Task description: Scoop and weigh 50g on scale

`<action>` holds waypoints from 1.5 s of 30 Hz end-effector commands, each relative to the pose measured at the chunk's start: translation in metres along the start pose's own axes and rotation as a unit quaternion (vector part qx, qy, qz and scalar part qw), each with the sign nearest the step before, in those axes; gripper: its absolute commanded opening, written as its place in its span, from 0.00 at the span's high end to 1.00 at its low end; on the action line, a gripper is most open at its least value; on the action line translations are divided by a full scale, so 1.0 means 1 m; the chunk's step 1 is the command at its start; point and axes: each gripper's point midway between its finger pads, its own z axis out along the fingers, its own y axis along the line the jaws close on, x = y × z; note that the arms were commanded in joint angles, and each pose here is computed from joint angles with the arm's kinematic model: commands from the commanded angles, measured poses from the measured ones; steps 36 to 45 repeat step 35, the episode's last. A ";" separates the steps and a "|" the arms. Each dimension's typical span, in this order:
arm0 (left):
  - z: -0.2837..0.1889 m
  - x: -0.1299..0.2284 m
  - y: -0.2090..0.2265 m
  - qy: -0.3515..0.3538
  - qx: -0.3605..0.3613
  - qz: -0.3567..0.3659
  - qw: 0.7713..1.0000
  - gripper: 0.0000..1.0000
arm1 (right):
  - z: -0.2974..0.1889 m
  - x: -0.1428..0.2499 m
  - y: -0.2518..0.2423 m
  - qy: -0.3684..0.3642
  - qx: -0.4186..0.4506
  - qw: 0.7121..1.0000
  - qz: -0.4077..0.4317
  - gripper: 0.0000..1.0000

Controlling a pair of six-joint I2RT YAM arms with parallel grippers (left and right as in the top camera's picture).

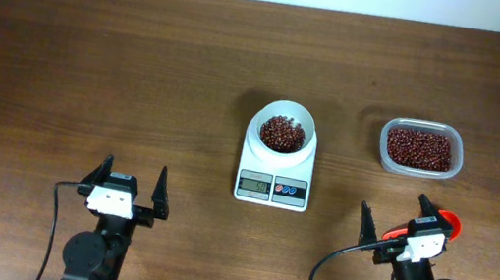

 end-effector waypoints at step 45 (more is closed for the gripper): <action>0.000 0.002 0.001 0.002 -0.004 -0.005 1.000 0.01 | 0.000 0.003 -0.003 0.002 0.007 1.000 -0.003 0.01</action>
